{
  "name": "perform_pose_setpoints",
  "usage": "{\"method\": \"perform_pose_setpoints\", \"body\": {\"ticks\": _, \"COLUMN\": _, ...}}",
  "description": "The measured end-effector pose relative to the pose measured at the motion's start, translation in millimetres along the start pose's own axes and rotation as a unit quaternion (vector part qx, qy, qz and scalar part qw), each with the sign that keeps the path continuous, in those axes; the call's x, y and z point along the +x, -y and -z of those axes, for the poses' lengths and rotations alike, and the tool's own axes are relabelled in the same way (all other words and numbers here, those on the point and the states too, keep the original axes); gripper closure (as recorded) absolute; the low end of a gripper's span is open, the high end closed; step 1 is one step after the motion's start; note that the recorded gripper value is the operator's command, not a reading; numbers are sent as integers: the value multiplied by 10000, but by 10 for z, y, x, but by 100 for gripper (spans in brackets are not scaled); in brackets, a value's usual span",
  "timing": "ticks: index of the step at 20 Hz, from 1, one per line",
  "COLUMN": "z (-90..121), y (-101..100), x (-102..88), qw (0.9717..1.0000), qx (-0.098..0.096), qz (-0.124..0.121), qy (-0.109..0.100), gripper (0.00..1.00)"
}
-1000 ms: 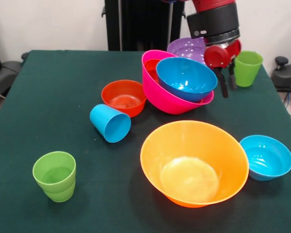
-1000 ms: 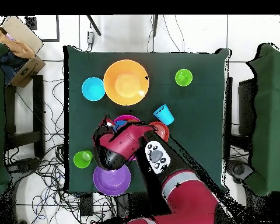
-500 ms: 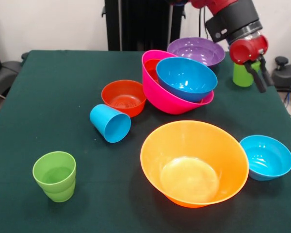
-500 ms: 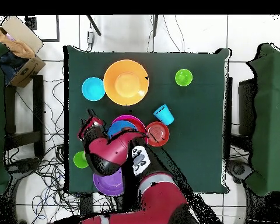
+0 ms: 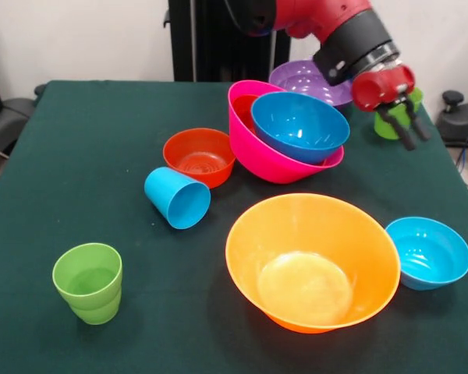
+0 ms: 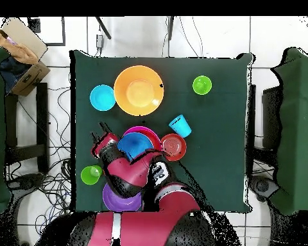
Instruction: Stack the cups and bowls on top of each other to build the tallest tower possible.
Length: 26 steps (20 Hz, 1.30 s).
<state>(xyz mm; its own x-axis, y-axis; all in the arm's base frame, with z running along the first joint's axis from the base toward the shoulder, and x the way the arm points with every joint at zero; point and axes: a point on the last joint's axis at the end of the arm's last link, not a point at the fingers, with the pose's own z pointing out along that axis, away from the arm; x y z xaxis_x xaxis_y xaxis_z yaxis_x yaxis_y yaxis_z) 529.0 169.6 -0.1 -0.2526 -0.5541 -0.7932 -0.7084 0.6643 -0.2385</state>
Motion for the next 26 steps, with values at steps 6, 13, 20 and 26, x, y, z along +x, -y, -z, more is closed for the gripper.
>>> {"method": "perform_pose_setpoints", "body": {"ticks": 6, "z": -12, "y": -118, "x": 385, "qw": 9976, "qx": -154, "qz": 108, "qy": -659, "gripper": 0}}
{"method": "perform_pose_setpoints", "body": {"ticks": 13, "z": -80, "y": -245, "x": 711, "qw": 9667, "qx": -565, "qz": 354, "qy": -2471, "gripper": 0}}
{"method": "perform_pose_setpoints", "body": {"ticks": 20, "z": -162, "y": -43, "x": 490, "qw": 9397, "qx": -536, "qz": 492, "qy": -3340, "gripper": 0}}
{"method": "perform_pose_setpoints", "body": {"ticks": 26, "z": -172, "y": 107, "x": 483, "qw": 9353, "qx": -447, "qz": 466, "qy": -3480, "gripper": 0}}
